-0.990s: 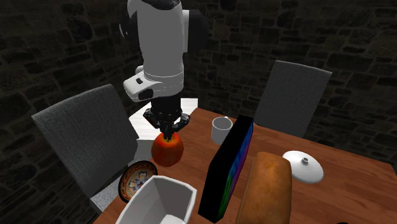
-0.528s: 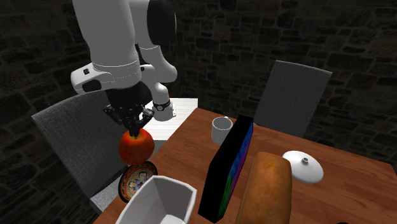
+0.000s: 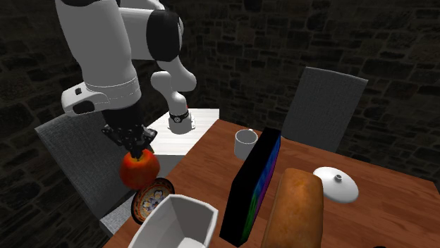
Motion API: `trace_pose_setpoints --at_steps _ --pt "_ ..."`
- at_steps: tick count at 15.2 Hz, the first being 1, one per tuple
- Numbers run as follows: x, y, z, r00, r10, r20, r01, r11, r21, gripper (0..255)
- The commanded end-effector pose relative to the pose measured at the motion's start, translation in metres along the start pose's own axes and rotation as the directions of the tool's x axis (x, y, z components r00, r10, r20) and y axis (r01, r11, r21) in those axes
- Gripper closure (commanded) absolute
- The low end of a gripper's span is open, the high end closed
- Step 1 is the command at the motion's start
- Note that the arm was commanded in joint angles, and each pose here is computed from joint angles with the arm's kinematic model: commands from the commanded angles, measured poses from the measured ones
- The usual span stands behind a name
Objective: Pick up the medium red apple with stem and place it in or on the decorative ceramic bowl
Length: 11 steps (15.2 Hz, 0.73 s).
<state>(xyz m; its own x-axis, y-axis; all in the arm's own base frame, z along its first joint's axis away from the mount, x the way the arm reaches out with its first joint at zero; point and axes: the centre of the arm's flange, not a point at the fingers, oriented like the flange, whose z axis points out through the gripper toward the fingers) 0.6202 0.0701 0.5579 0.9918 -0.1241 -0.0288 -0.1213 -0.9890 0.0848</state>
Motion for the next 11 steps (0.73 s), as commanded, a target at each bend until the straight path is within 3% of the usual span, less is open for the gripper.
trace_pose_setpoints --at_steps 1,11 --pt "0.0 -0.001 0.011 1.0 0.0 -0.001 0.0 1.0 0.0 255" --pt "0.001 -0.006 0.064 1.0 0.0 -0.001 0.0 1.0 0.0 255"
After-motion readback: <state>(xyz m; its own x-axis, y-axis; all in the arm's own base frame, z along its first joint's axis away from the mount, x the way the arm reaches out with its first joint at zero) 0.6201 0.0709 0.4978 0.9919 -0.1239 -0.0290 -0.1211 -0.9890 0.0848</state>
